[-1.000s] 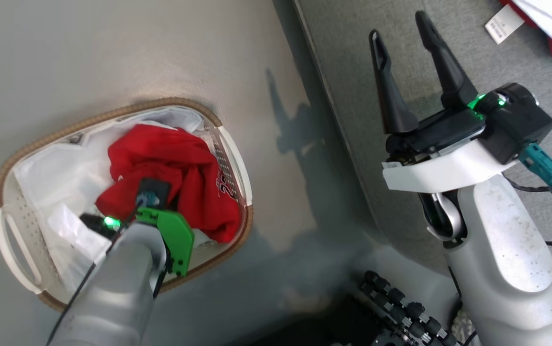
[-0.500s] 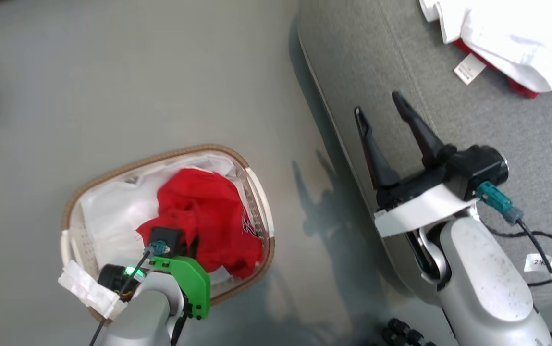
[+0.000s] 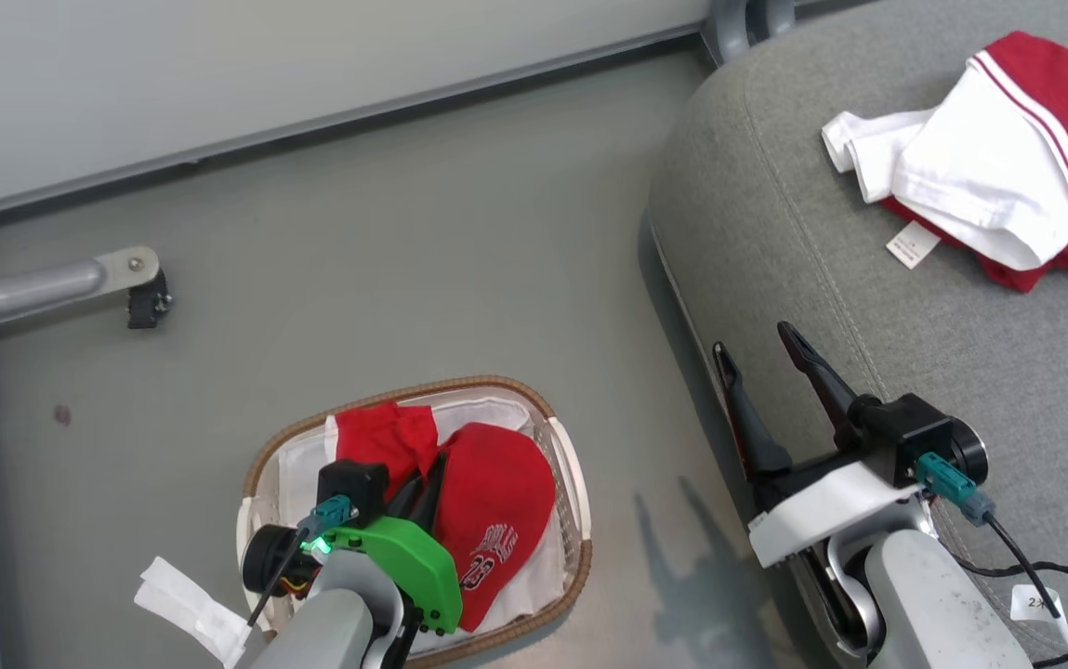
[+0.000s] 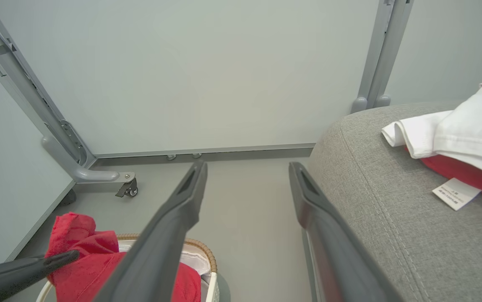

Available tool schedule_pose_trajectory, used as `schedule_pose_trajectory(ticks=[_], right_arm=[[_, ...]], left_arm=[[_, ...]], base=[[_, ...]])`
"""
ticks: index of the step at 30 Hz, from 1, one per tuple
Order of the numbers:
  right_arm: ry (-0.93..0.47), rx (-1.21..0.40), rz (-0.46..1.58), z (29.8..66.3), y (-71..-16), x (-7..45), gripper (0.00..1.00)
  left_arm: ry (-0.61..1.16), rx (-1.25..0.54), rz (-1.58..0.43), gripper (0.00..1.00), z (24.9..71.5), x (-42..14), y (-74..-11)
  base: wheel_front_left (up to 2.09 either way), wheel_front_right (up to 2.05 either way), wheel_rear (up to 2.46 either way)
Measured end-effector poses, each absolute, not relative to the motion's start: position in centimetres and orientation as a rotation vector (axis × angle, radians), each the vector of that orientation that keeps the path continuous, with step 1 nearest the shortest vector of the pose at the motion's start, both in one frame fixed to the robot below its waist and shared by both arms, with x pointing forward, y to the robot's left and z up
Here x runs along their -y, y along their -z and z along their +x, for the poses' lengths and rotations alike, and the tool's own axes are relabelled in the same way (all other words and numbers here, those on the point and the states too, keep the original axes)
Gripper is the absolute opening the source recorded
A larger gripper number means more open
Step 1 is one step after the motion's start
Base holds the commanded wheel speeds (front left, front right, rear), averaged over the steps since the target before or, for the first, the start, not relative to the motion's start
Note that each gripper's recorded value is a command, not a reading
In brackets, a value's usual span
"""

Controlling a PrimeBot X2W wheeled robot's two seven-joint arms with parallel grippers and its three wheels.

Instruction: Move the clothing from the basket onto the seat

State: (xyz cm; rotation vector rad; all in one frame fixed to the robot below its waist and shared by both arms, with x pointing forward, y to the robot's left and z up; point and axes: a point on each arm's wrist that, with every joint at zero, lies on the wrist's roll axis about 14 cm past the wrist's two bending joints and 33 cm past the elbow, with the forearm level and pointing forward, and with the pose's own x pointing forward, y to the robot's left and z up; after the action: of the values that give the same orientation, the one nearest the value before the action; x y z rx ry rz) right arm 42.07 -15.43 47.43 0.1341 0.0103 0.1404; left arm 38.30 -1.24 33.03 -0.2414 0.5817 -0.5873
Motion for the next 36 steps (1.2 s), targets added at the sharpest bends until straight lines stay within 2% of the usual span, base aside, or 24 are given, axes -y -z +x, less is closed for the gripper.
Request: schedule_pose_trajectory(ticks=[10, 20, 26, 36], right_arm=[[-0.2, 0.023, 0.146, 39.7, -49.1, 13.2, 1.0], [-0.292, 0.005, 0.125, 37.2, -48.8, 10.2, 1.0], [-0.448, -0.035, 0.056, 36.4, -47.6, 6.4, 1.0], [-0.709, 0.093, -0.061, 39.1, -52.2, 0.4, 1.0]], left_arm=[[0.554, -0.21, -0.288, 0.0, 41.0, 0.1, -44.5], [0.6, 0.11, -0.306, 0.0, 40.6, 0.2, -55.4], [0.628, 0.189, -0.312, 0.0, 39.8, 0.5, -58.1], [0.642, 0.17, -0.321, 0.0, 39.2, 0.7, -57.7]], base=[[0.0, 0.0, 0.0], [0.0, 0.0, 0.0], [0.0, 0.0, 0.0], [0.0, 0.0, 0.0]])
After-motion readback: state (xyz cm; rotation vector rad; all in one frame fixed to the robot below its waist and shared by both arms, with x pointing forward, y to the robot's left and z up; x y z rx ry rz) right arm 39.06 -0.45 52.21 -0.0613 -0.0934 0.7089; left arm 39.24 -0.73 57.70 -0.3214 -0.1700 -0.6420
